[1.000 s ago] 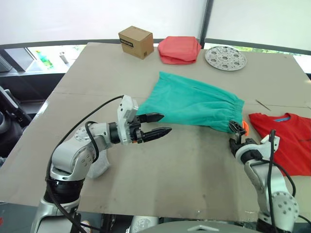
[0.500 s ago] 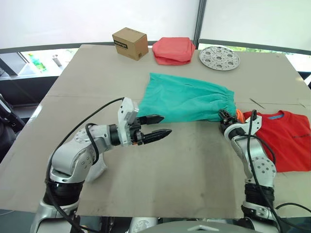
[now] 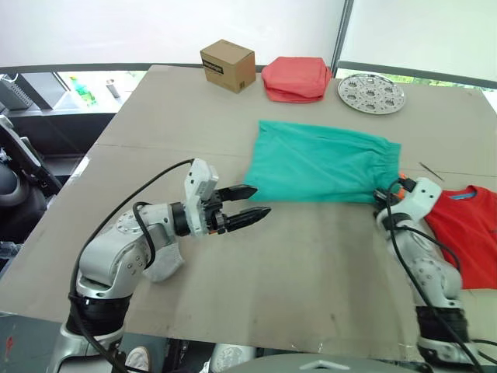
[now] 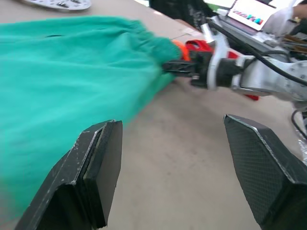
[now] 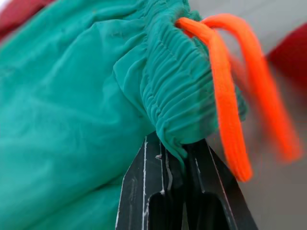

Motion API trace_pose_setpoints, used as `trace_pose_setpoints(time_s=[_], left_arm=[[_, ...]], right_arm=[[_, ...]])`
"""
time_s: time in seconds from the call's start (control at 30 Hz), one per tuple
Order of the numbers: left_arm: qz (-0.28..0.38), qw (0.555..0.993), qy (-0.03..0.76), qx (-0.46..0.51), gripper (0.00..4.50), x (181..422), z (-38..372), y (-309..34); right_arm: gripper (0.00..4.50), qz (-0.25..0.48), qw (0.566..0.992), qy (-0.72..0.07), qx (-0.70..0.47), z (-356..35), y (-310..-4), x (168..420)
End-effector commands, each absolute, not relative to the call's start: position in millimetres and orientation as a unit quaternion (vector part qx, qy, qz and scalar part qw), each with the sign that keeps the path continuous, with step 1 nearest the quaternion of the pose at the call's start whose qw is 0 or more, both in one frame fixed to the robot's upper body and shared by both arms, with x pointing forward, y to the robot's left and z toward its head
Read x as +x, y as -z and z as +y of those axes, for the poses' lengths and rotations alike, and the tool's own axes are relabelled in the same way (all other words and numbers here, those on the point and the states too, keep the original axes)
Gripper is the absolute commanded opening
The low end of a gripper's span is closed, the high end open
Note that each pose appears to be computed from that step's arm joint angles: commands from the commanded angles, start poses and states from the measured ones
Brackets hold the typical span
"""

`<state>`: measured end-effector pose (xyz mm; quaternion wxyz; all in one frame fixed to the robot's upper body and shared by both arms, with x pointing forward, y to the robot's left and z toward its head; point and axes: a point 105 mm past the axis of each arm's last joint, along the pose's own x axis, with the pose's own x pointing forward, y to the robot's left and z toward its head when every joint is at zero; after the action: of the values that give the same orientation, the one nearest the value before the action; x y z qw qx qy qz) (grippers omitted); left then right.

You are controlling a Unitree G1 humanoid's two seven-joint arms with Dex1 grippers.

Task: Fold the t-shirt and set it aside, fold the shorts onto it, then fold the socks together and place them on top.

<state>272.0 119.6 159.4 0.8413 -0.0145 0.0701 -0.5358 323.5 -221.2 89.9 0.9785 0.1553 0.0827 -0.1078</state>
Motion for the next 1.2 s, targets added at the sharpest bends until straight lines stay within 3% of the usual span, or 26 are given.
trace_pose_setpoints(time_s=[0.03,0.13,0.23,0.4,0.57,0.73,0.77,0.83,0.87,1.0,1.1,1.17,1.2], left_arm=[[0.041,0.84,0.541,0.002,3.59,271.7,116.5,-170.8],[0.039,0.841,0.54,0.004,3.59,275.0,116.8,-171.0],[0.04,0.841,0.54,0.008,3.59,277.0,117.9,-169.8],[0.04,0.844,0.535,0.012,3.59,280.7,120.7,-167.7],[0.041,0.845,0.532,0.015,3.59,280.9,122.1,-164.0],[0.041,0.849,0.526,0.019,3.59,281.8,124.6,-162.3],[0.041,0.85,0.525,0.019,3.59,281.3,124.9,-161.9],[0.041,0.85,0.524,0.022,3.59,279.3,126.0,-161.1],[0.041,0.851,0.523,0.022,3.59,278.5,127.1,-161.1],[0.046,0.855,0.516,0.028,3.59,277.5,133.9,-159.0],[0.047,0.856,0.514,0.029,3.59,276.7,135.7,-158.1],[0.047,0.856,0.514,0.029,3.59,275.1,137.3,-158.1],[0.048,0.856,0.514,0.029,3.59,274.3,138.7,-158.0]], right_arm=[[0.03,-0.009,0.996,0.089,-0.02,-233.2,-146.1,310.7],[0.03,-0.049,0.985,0.065,-0.154,-238.0,-177.0,303.3],[0.03,-0.085,0.96,-0.008,-0.265,-216.0,-200.0,301.0],[0.03,-0.113,0.915,-0.117,-0.368,-173.9,-209.0,299.9],[0.03,-0.114,0.865,-0.259,-0.414,-111.8,-190.0,303.1],[0.03,-0.073,0.853,-0.365,-0.367,-70.7,-157.3,301.7],[0.03,-0.033,0.867,-0.385,-0.313,-64.4,-143.2,300.9],[0.03,0.009,0.841,-0.438,-0.316,-52.2,-116.6,292.6],[0.03,0.039,0.85,-0.442,-0.284,-50.2,-106.6,292.7],[0.03,0.096,0.844,-0.459,-0.261,-54.3,-87.9,293.4],[0.94,0.109,0.829,-0.497,-0.232,-54.7,-92.0,280.7],[1.72,0.108,0.839,-0.502,-0.179,-62.5,-111.2,276.0],[2.46,0.102,0.843,-0.508,-0.143,-67.4,-126.4,272.0]])
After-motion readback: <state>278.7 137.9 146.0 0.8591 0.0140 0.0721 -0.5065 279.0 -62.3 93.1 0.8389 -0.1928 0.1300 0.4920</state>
